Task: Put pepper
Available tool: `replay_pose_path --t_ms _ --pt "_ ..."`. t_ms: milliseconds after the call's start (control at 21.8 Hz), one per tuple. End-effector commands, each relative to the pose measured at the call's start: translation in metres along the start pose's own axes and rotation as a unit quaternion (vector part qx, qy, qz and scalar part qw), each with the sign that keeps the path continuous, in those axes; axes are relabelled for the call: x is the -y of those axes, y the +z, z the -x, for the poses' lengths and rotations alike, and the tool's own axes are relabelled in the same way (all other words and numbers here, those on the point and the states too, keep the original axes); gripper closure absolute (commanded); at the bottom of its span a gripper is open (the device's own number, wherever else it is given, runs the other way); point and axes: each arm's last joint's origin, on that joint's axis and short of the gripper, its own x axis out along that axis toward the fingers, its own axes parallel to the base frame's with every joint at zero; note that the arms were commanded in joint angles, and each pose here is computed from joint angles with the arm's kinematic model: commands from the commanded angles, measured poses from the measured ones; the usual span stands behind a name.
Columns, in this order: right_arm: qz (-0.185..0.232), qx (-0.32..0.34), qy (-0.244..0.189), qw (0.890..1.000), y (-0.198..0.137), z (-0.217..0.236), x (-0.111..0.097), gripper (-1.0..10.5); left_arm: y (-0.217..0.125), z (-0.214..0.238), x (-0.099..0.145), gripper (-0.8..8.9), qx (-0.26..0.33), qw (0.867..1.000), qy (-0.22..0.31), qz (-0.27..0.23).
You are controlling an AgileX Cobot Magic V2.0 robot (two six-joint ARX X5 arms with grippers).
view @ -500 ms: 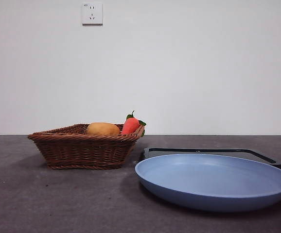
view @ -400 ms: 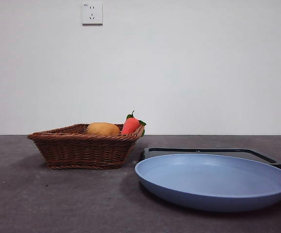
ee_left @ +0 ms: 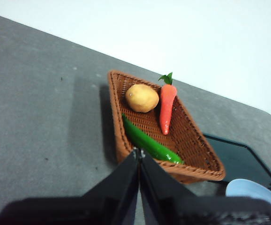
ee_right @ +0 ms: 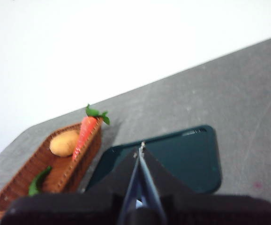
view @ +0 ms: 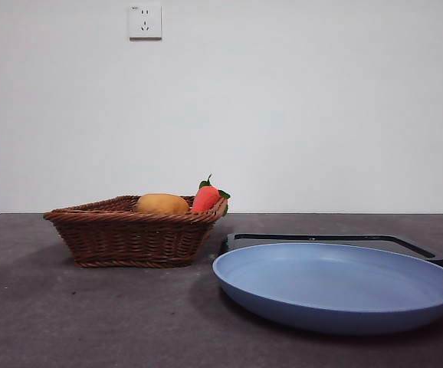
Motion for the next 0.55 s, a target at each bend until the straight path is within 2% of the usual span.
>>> replay_pose_path --t_ms 46,183,321,550 --pt "-0.008 -0.006 -0.001 1.000 0.019 0.001 -0.008 9.4 0.013 0.002 0.007 8.07 -0.013 1.000 -0.007 0.002" --pt "0.001 -0.040 -0.008 0.999 0.039 0.001 -0.016 9.4 0.027 0.001 0.014 8.07 -0.039 0.999 -0.023 -0.010" --pt "0.021 -0.097 0.004 0.995 0.057 -0.002 -0.025 9.4 0.042 -0.001 0.021 8.07 -0.077 0.996 -0.033 -0.028" --pt "0.054 -0.205 0.015 0.977 0.078 -0.006 -0.035 9.4 0.061 -0.005 0.031 8.07 -0.149 0.986 -0.050 -0.064"
